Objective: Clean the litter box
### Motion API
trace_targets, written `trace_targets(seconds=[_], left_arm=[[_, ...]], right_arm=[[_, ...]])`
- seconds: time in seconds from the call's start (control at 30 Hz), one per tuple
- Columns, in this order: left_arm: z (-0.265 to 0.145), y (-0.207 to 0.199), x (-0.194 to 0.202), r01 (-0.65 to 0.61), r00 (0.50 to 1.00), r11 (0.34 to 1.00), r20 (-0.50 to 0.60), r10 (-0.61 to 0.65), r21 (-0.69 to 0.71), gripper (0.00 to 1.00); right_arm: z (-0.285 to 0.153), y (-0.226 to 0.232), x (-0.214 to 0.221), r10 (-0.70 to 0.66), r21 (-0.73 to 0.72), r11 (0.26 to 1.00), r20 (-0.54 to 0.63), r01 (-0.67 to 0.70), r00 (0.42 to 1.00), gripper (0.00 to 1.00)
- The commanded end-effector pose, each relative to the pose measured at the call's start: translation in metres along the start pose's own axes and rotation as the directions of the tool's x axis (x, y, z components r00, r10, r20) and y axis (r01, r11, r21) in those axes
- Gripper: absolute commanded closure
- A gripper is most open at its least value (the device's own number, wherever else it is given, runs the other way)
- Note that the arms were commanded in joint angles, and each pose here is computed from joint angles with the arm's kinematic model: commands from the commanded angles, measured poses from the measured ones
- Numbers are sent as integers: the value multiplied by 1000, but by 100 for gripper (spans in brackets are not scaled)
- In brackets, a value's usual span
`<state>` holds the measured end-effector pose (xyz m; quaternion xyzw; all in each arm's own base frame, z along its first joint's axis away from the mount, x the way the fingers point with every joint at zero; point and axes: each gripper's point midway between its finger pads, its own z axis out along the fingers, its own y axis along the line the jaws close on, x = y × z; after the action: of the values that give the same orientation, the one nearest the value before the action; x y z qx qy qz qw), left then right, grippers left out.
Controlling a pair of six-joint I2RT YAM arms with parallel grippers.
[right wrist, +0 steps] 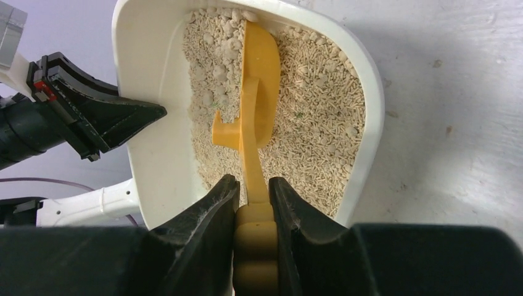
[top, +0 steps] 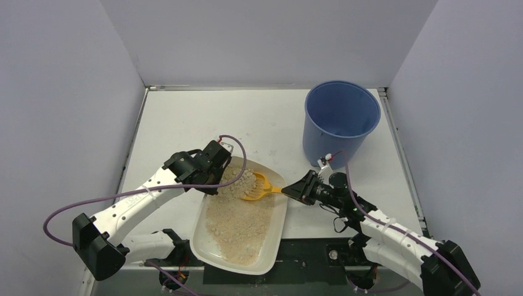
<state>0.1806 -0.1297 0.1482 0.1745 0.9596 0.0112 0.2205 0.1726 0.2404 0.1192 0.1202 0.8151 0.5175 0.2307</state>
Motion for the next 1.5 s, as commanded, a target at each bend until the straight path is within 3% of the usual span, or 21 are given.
trace_targets(seconds=[0.0, 0.37, 0.43, 0.63, 0.77, 1.2, 1.47], left_arm=[[-35, -38, -50, -78, 975, 980, 222, 35, 185, 100], [-34, -47, -54, -107, 969, 974, 239, 57, 199, 100], [-34, -48, -55, -108, 969, 974, 240, 59, 198, 100], [-34, -45, -54, -96, 970, 981, 239, 53, 171, 100], [-29, -36, -50, -46, 976, 991, 219, 18, 124, 100], [-14, -25, -49, 124, 968, 988, 206, -141, 90, 100], [-7, -16, -55, 212, 952, 968, 196, -236, 138, 100]], right_arm=[[11, 2, 9, -67, -39, 997, -74, 64, 995, 100], [47, 38, 22, -93, -198, 978, -117, 68, 989, 100], [55, 49, 32, -104, -238, 969, -166, 62, 981, 100], [67, 55, 45, -33, -290, 956, -218, -33, 975, 100], [62, 50, 45, 28, -299, 950, -201, -88, 979, 100], [42, 54, 44, 30, -328, 941, -155, -80, 988, 100], [27, 59, 44, 29, -381, 921, -131, -77, 991, 100]])
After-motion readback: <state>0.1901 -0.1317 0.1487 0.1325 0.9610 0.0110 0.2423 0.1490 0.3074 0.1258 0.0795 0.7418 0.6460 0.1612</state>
